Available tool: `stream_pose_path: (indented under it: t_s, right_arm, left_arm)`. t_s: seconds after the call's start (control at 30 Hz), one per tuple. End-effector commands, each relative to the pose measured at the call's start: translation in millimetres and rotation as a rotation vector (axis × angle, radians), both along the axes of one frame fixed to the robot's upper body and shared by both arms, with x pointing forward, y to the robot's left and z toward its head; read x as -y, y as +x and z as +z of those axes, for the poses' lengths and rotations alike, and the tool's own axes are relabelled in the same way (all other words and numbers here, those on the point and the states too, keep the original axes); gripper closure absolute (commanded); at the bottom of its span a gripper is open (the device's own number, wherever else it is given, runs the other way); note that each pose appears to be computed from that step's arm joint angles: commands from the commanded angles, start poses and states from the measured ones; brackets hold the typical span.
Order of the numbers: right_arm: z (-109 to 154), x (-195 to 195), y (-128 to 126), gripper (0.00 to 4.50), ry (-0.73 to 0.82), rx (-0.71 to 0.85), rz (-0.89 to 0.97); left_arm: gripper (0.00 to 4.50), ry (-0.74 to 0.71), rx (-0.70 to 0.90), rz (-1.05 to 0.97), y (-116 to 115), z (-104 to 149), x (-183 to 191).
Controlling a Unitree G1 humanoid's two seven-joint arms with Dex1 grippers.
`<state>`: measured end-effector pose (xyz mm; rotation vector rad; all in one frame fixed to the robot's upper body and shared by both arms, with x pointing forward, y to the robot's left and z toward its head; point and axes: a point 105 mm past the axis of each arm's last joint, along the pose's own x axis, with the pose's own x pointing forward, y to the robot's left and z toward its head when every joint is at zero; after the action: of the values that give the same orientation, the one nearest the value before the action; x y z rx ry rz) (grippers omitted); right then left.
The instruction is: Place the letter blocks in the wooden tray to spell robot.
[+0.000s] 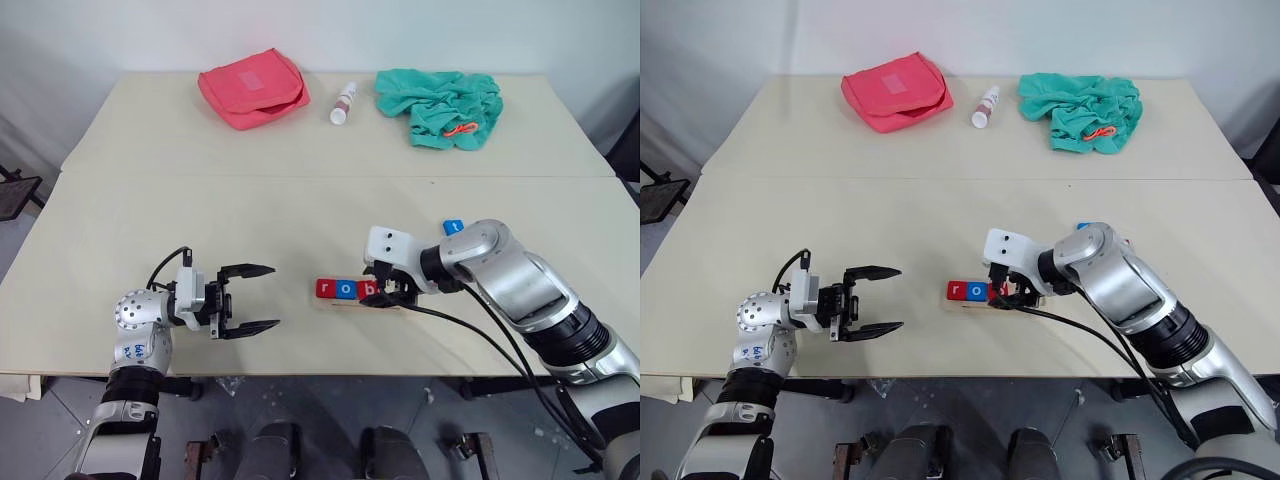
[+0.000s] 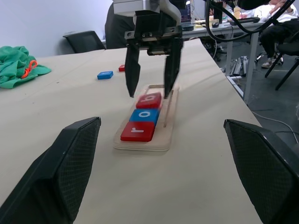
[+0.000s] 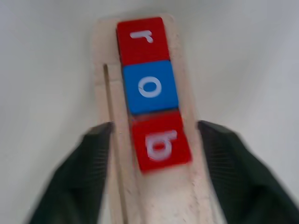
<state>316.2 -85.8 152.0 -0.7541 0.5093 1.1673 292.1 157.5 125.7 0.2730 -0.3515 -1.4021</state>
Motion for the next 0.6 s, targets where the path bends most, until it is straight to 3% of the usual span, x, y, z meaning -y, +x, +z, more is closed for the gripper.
stream_pose_path:
  t_s: [0.03,0.07,0.47,0.6]
  right_arm:
    - [3,-7,-7,0.18,0.009,0.019,0.032]
    - [3,-6,-7,0.02,0.009,0.021,0.03]
    - [14,22,-21,0.02,0.083,0.052,0.013]
    - [6,41,-15,0.87,0.065,0.059,-0.066]
  left_arm:
    - [0.0,0.002,0.032,0.002,0,5,-1]
    - [0.0,0.002,0.031,0.001,0,5,-1]
    - [0.0,-0.001,0.026,-0.01,4,5,3]
    - [0.0,-0.003,0.025,-0.019,5,5,3]
